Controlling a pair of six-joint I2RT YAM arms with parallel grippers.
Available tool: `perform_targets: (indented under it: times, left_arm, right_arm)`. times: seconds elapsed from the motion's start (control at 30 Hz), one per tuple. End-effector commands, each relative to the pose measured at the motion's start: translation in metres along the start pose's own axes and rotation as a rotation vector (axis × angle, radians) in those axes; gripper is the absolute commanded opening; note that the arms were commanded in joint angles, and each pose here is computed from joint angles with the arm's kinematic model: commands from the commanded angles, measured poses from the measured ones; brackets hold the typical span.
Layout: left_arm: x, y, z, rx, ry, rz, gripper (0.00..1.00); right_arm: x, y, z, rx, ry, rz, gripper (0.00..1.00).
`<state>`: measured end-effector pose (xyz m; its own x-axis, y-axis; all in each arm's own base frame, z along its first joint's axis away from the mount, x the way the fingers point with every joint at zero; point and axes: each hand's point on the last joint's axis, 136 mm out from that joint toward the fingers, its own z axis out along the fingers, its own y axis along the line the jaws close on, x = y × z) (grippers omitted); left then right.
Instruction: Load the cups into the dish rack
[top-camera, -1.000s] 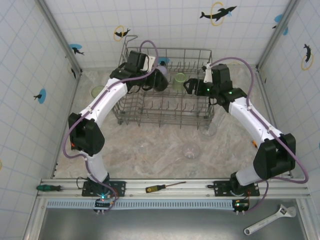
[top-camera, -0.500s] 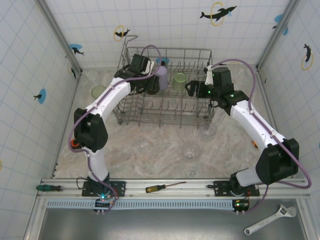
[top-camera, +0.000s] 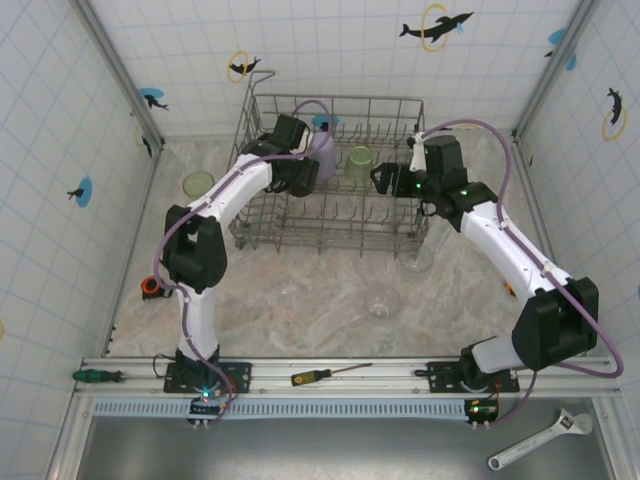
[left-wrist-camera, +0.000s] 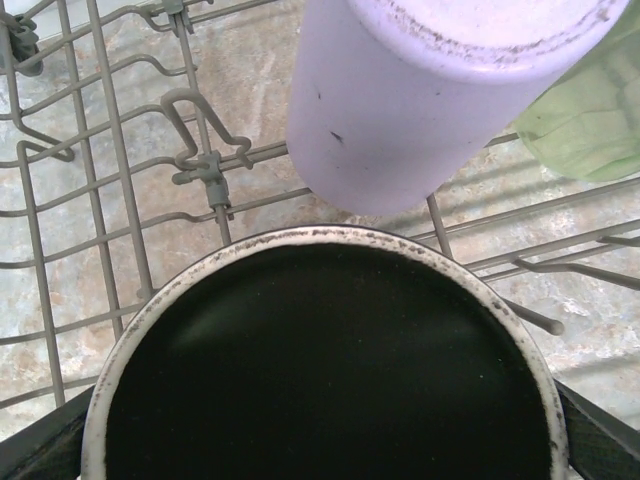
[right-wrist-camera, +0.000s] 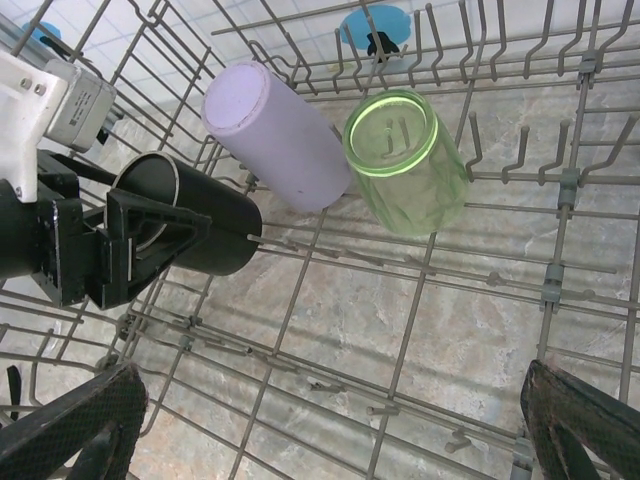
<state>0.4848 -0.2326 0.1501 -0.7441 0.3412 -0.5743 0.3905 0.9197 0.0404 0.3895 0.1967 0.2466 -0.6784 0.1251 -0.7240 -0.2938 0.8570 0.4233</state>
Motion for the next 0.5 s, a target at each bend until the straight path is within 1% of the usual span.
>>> perform_targets:
  times: [0.0, 0.3, 0.33, 0.4, 0.47]
  left_arm:
    - [-0.021, 0.007, -0.009, -0.031, -0.055, 0.006, 0.00]
    - [-0.011, 0.008, 0.008, -0.036, -0.009, -0.022, 0.00]
    - [-0.009, 0.008, 0.010, -0.036, -0.005, -0.025, 0.03]
    - [-0.009, 0.008, 0.012, -0.040, -0.002, -0.032, 0.13]
    - [-0.010, 0.010, 0.013, -0.048, -0.003, -0.048, 0.15]
  right_arm:
    - [0.001, 0.002, -0.008, 0.005, -0.007, -0.014, 1.00]
    - [0.004, 0.002, -0.007, 0.007, 0.000, -0.013, 1.00]
    - [0.004, 0.001, -0.006, 0.007, 0.001, -0.013, 1.00]
    - [0.005, 0.002, -0.006, 0.006, 0.004, -0.014, 1.00]
    - [0.006, 0.002, -0.005, 0.008, 0.006, -0.013, 1.00]
